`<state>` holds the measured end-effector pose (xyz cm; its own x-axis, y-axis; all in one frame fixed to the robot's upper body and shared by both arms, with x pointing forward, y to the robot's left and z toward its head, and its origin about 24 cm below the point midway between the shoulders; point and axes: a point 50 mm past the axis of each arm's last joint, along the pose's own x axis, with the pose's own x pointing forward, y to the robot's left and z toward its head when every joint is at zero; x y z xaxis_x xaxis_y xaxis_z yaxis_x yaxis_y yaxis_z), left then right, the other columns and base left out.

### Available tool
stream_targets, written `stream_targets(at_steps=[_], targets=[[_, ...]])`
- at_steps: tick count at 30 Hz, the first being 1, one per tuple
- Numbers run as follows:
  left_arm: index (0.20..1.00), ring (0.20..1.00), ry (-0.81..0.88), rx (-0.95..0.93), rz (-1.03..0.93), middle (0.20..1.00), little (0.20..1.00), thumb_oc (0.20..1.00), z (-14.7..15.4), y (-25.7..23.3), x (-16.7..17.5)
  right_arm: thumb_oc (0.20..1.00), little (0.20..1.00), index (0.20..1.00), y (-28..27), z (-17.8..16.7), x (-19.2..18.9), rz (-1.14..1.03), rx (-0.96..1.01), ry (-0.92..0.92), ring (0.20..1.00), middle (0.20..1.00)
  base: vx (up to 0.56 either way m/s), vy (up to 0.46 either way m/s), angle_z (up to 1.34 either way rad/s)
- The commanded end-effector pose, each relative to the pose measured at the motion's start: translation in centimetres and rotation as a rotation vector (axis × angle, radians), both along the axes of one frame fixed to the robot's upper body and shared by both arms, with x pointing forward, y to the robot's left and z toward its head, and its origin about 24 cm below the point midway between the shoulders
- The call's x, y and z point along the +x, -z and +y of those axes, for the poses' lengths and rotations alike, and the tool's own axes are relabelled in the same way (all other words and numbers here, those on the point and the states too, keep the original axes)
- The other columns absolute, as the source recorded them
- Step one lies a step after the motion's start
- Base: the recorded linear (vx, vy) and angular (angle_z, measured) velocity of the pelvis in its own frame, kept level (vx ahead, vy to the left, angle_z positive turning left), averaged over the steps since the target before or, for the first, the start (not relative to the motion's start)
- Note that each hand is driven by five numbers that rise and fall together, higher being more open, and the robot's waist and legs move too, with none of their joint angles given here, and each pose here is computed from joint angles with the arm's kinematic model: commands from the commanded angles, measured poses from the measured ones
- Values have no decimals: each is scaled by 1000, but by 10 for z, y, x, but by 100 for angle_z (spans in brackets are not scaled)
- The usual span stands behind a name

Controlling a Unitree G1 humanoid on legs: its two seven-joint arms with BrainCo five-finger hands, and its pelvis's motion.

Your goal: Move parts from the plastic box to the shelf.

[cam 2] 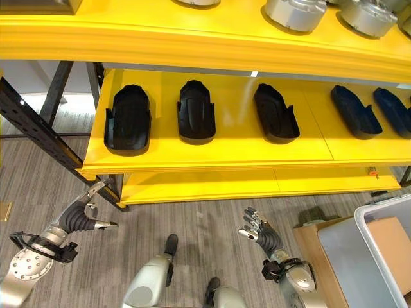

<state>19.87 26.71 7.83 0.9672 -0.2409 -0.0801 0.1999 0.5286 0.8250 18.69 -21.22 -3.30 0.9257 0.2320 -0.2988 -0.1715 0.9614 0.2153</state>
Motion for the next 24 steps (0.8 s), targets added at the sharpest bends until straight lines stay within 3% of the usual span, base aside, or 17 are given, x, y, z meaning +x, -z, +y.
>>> stream_targets(at_steps=[1, 24], targets=[[1000, 1000, 113, 98, -137, 1000, 1000, 1000, -20, -14, 7, 1000, 1000, 1000, -20, -1, 14, -108, -27, -32, 1000, 1000, 0, 0, 0], [1000, 1000, 5, 238, -175, 1000, 1000, 1000, -7, -3, 32, 1000, 1000, 1000, -23, 2, 16, -111, -10, -23, 1000, 1000, 7, 17, -6]])
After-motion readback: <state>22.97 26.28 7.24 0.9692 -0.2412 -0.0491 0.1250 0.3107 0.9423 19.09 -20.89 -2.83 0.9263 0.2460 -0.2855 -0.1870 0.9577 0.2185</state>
